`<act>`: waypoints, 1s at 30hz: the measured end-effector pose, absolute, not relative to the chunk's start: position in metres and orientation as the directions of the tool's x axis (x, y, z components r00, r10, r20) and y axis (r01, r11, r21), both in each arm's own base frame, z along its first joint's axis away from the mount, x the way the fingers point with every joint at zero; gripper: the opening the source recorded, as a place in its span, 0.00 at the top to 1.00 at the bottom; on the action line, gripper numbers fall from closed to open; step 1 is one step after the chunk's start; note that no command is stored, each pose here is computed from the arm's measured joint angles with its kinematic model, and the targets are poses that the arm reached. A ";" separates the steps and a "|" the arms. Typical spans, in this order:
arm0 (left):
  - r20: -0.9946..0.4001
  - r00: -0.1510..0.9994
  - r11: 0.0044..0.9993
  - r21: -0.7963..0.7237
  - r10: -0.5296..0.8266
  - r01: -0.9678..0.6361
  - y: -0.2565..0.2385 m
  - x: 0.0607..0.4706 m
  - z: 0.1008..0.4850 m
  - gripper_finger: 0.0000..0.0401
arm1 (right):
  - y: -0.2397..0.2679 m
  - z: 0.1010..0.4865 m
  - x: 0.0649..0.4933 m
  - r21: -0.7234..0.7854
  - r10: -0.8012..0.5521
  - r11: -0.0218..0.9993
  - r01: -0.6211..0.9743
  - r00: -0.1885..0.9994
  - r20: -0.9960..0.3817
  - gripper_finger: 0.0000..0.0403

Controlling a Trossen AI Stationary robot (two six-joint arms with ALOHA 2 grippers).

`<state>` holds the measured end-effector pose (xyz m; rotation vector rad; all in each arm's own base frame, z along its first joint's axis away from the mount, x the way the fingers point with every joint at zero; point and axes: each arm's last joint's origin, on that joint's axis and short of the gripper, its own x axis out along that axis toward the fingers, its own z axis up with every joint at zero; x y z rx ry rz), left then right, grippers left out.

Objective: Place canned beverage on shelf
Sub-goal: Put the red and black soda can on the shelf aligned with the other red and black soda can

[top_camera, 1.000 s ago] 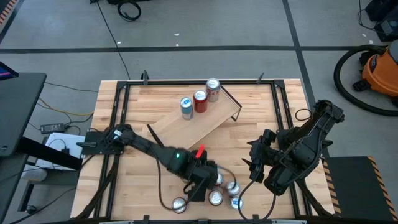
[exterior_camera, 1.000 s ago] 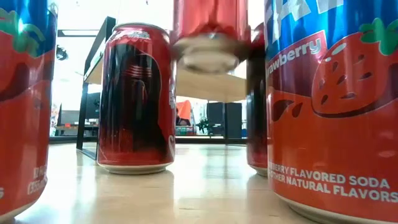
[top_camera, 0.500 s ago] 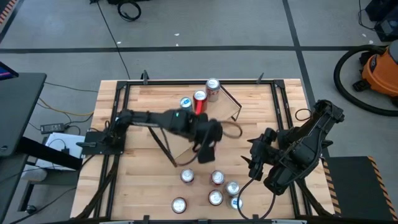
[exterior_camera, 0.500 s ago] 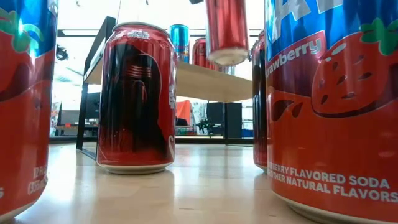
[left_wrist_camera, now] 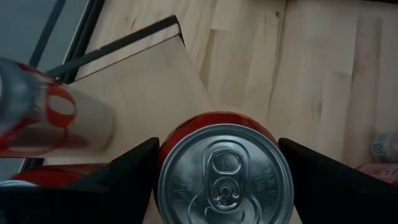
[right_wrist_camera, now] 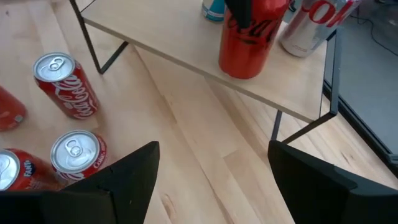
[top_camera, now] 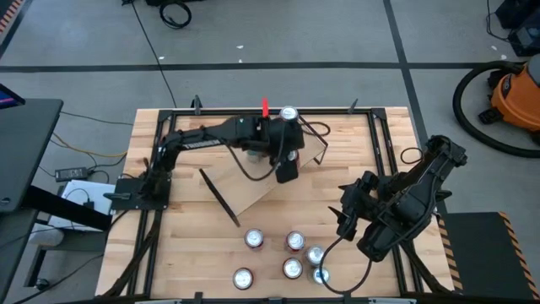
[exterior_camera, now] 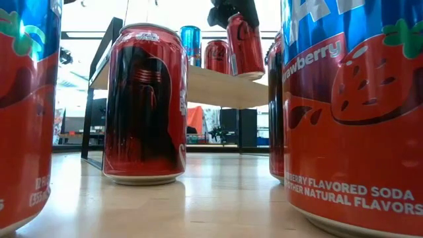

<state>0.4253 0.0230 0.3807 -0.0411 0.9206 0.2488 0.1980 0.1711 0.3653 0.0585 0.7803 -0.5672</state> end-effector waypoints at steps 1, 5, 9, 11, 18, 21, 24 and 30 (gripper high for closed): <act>-0.790 0.581 0.971 0.071 0.195 -0.229 0.026 0.425 0.382 0.23 | 0.170 0.365 0.199 -0.153 -0.464 0.847 0.509 0.568 -0.680 0.23; -0.786 0.584 0.970 0.078 0.202 -0.231 0.038 0.424 0.383 0.23 | 0.168 0.365 0.201 -0.153 -0.471 0.841 0.519 0.562 -0.680 0.23; -0.794 0.572 0.970 0.084 0.203 -0.229 0.045 0.422 0.382 0.23 | 0.166 0.365 0.202 -0.159 -0.476 0.838 0.522 0.557 -0.680 0.23; -0.802 0.561 0.970 0.085 0.203 -0.229 0.047 0.421 0.381 0.23 | 0.165 0.365 0.203 -0.159 -0.478 0.836 0.525 0.556 -0.680 0.23; -0.830 0.522 0.969 0.085 0.197 -0.230 0.047 0.417 0.379 0.23 | 0.165 0.365 0.203 -0.162 -0.480 0.836 0.524 0.556 -0.679 0.23; -0.826 0.529 0.969 0.081 0.197 -0.234 0.046 0.418 0.379 0.22 | 0.165 0.365 0.203 -0.162 -0.481 0.836 0.525 0.557 -0.676 0.23; -0.827 0.526 0.969 0.082 0.197 -0.234 0.046 0.418 0.378 0.21 | 0.165 0.365 0.203 -0.162 -0.482 0.836 0.525 0.558 -0.676 0.23; -0.836 0.525 0.969 0.034 0.162 -0.245 0.044 0.421 0.375 0.20 | 0.165 0.365 0.203 -0.154 -0.478 0.836 0.527 0.560 -0.677 0.23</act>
